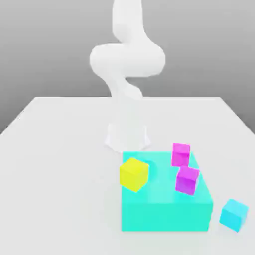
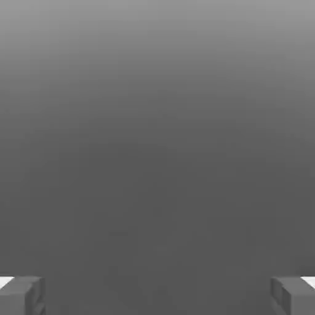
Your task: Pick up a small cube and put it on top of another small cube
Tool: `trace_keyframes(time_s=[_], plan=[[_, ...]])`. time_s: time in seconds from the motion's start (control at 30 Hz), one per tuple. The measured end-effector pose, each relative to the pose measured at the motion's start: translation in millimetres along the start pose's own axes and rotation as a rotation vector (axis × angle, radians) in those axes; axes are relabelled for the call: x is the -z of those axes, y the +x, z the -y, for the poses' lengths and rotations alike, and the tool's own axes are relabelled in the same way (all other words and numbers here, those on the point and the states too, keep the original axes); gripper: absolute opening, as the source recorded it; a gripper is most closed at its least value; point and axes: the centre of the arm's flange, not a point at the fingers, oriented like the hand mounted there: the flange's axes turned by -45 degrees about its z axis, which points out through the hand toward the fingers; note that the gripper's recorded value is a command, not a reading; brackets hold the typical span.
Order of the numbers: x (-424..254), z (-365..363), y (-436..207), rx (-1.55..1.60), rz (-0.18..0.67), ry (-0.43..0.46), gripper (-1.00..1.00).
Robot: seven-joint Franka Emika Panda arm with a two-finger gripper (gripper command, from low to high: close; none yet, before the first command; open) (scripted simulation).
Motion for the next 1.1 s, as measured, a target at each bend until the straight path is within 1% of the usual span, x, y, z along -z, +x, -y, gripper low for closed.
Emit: trace_keyframes(time_s=[0.2,0.4,0.53,0.67,0.83,0.9,1.0,1.03,1.1], plan=[[-117.5,56.8,-17.6,0.148,0.17,0.109,0.0],[-218.4,124.1,-68.0,0.305,0.331,0.189,0.0],[-275.3,168.5,-118.4,0.417,0.436,0.229,0.0],[-319.2,219.2,-183.8,0.558,0.536,0.267,0.0],[-367.7,247.0,-268.8,0.694,0.659,0.274,0.0],[-384.8,253.5,-297.0,0.732,0.686,0.276,0.0],[-413.0,255.3,-326.0,0.743,0.695,0.276,0.0],[-422.2,255.0,-335.3,0.743,0.695,0.277,-1.0],[-422.2,255.0,-335.3,0.743,0.695,0.277,-1.0]])
